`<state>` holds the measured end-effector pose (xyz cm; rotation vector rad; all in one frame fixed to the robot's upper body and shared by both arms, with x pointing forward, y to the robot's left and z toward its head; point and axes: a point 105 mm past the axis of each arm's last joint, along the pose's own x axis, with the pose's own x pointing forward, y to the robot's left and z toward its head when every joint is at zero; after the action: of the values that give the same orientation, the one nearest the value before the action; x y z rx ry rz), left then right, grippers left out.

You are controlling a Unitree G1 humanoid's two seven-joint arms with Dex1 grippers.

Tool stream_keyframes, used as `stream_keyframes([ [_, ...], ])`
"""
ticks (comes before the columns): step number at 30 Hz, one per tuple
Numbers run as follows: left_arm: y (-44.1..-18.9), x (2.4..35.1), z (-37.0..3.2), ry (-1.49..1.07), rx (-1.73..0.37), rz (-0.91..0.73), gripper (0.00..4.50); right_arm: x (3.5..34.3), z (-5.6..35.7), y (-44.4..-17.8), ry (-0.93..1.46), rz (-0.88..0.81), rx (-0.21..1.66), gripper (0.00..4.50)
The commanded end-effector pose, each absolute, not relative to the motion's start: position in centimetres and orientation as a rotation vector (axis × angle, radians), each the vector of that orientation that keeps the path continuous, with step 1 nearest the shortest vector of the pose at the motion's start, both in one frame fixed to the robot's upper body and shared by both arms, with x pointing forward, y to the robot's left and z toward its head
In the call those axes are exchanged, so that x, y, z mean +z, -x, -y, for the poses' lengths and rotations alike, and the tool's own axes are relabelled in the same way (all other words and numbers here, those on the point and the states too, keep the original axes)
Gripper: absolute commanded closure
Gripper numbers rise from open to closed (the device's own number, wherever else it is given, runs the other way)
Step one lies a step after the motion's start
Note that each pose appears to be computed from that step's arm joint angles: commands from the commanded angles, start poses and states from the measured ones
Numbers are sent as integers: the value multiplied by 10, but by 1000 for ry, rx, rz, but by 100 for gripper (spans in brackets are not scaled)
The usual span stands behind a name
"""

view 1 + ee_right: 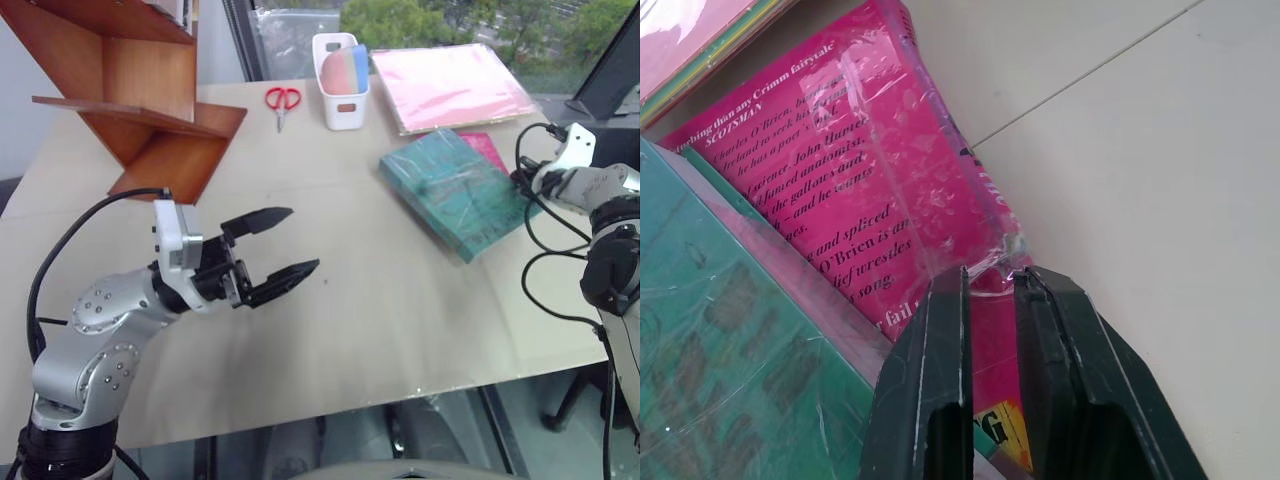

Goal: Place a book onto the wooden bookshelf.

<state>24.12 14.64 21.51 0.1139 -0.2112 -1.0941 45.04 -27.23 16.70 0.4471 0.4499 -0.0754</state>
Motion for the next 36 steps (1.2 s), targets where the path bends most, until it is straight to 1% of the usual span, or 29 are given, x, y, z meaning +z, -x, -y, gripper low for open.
stream_keyframes([
  [1,-240,219,-143,-125,-1113,237,0,165,271,-448,-446,-481,-62,376],
  [4,-241,218,-142,-123,-1120,239,0,175,277,-449,-419,-443,-61,376],
  [8,-243,217,-140,-117,-1130,240,0,202,290,-452,-336,-334,-42,376],
  [11,-245,216,-137,-109,-1144,243,0,229,301,-452,-254,-231,-23,376],
  [13,-247,215,-134,-106,-1156,244,0,249,299,-452,-215,-140,47,376],
  [15,-250,214,-131,-103,-1171,245,0,264,300,-450,-165,-84,92,376],
  [16,-252,213,-130,-101,-1178,246,0,277,296,-447,-110,-5,153,376],
  [18,-255,213,-129,-101,-1185,247,0,292,289,-440,-36,99,241,376],
  [19,-256,212,-129,-102,-1188,248,0,294,288,-437,0,115,259,376],
  [21,-261,210,-125,-108,-1208,245,0,288,277,-414,55,125,334,376],
  [23,-266,207,-121,-106,-1227,244,0,265,253,-378,172,90,430,376],
  [24,-270,205,-117,-106,-1240,242,0,254,235,-355,178,86,485,324],
  [25,-273,204,-114,-106,-1249,241,0,246,218,-333,177,81,536,313],
  [26,-276,202,-111,-112,-1258,239,0,241,208,-317,186,77,555,265],
  [27,-279,200,-109,-116,-1261,238,0,237,200,-305,193,75,568,209],
  [30,-290,197,-101,-105,-1261,226,0,221,181,-274,227,44,594,94],
  [31,-295,193,-98,-86,-1258,195,0,213,175,-263,261,34,603,69],
  [32,-300,191,-94,-69,-1249,170,0,206,170,-252,296,23,610,19],
  [33,-305,188,-91,-27,-1236,135,0,200,167,-243,296,20,612,7],
  [34,-313,183,-88,17,-1198,69,0,194,164,-232,304,12,620,7],
  [36,-320,178,-85,58,-1154,-6,0,190,160,-221,311,5,627,7],
])
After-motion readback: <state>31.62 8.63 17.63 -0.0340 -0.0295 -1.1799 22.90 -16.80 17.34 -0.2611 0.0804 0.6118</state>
